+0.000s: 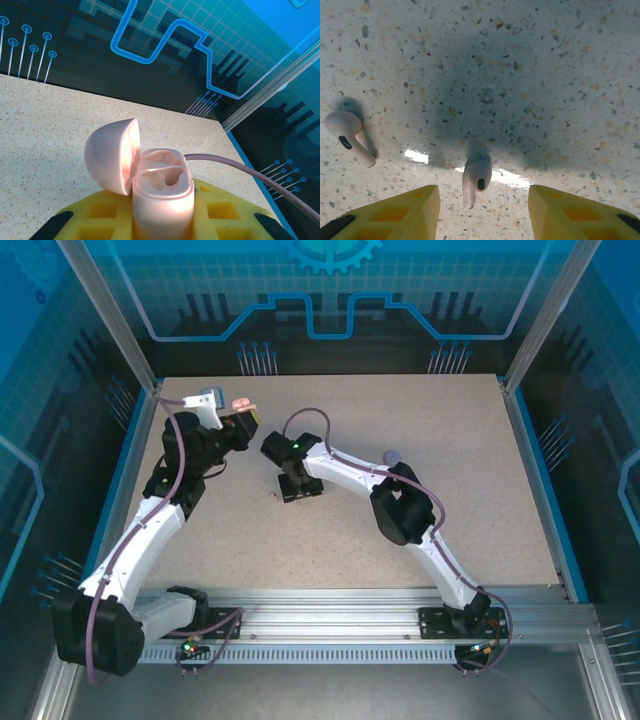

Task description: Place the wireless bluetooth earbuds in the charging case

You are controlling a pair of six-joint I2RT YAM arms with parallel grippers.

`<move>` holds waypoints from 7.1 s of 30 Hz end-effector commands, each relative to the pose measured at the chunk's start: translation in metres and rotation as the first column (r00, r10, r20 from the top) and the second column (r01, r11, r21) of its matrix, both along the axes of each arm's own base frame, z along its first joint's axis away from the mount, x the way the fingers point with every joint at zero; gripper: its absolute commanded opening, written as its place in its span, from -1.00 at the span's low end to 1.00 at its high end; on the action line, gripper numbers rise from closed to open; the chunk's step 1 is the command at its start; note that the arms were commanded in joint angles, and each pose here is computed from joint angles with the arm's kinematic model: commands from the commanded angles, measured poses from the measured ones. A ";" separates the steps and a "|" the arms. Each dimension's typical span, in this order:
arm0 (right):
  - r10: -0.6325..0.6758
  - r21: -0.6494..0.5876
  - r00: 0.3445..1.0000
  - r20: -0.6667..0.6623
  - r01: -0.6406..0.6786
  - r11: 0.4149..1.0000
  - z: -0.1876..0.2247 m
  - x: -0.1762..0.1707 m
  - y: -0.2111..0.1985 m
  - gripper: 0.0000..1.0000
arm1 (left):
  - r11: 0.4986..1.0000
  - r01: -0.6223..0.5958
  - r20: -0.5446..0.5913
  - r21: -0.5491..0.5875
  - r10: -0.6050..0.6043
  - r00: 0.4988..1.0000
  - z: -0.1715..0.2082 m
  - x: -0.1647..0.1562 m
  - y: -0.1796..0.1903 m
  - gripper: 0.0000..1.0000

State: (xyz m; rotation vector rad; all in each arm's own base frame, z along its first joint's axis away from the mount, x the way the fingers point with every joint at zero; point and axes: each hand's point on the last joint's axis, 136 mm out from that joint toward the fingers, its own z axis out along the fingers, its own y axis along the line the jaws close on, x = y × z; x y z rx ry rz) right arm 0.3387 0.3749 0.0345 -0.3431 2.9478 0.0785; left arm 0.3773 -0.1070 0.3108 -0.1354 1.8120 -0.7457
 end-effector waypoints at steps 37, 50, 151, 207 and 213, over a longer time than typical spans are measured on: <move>-0.003 -0.108 1.000 -0.027 0.000 0.994 -0.020 -0.005 -0.001 -0.33 | 1.000 -0.004 0.063 -0.025 0.005 0.998 0.014 -0.002 0.003 -1.00; -0.006 -0.099 0.999 -0.037 0.002 0.995 -0.021 -0.009 0.000 -0.44 | 0.999 -0.004 0.067 -0.031 0.006 0.998 0.015 -0.001 0.003 -1.00; -0.391 0.582 0.431 0.813 -0.620 0.527 0.444 -0.057 -0.142 -0.76 | 0.895 0.139 0.712 0.424 -0.424 0.560 0.117 -0.068 -0.204 -1.00; -0.353 0.631 0.534 0.768 -0.538 0.559 0.399 -0.046 -0.144 -0.86 | 0.888 0.139 0.696 0.438 -0.433 0.573 0.119 -0.069 -0.207 -1.00; -0.338 0.631 0.548 0.765 -0.532 0.565 0.393 -0.046 -0.143 -0.87 | 0.890 0.133 0.700 0.436 -0.428 0.572 0.121 -0.069 -0.206 -1.00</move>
